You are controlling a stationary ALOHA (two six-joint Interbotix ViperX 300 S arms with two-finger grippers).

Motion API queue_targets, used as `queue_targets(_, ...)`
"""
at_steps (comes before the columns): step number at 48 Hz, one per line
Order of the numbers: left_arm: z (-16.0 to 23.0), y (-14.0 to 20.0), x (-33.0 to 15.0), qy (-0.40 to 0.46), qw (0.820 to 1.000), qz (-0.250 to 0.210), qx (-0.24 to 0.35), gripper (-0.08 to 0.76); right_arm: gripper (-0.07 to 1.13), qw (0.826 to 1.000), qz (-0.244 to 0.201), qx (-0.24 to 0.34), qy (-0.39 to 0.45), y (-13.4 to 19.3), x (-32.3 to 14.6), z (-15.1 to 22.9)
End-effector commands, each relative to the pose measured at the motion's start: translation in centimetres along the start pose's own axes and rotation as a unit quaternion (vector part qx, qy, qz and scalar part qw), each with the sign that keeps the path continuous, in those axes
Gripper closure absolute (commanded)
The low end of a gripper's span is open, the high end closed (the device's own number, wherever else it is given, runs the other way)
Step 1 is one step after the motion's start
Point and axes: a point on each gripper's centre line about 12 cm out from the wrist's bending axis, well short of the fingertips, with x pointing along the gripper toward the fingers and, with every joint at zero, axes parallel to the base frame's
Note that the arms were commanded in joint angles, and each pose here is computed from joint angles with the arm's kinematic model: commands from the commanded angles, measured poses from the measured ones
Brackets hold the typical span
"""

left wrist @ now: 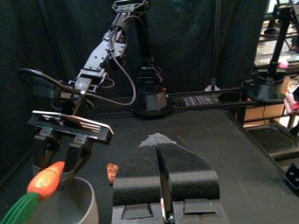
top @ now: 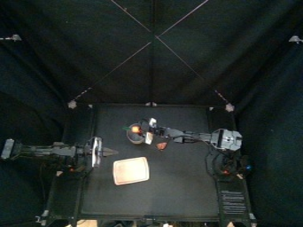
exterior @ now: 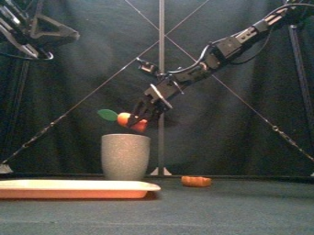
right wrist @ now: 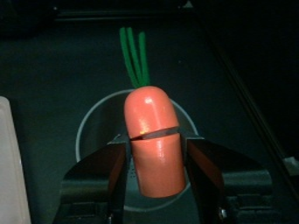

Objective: Pick the carrot then place it in the grey bowl
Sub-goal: Drop carrot in the grey bowl and return to neutral

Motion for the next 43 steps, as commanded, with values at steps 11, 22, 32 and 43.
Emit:
queue_targets(11,0.6,0.1,0.1,-0.007,1.0,0.002,0.003,0.712,0.0,1.0,-0.007,0.006,-0.028,-0.6,-1.5,2.0)
queue_targets(22,0.4,0.1,0.1,-0.007,1.0,0.003,0.003,0.712,0.02,0.998,-0.016,0.01,-0.065,-1.4,-5.6,4.2)
queue_targets(32,0.5,0.3,0.1,-0.007,1.0,0.007,0.003,0.712,0.02,0.993,0.006,0.001,-0.118,0.9,-13.6,3.8)
queue_targets(43,0.5,0.3,-0.1,-0.008,1.0,0.008,0.007,0.712,0.02,0.975,0.075,-0.011,-0.211,5.8,-22.3,0.9)
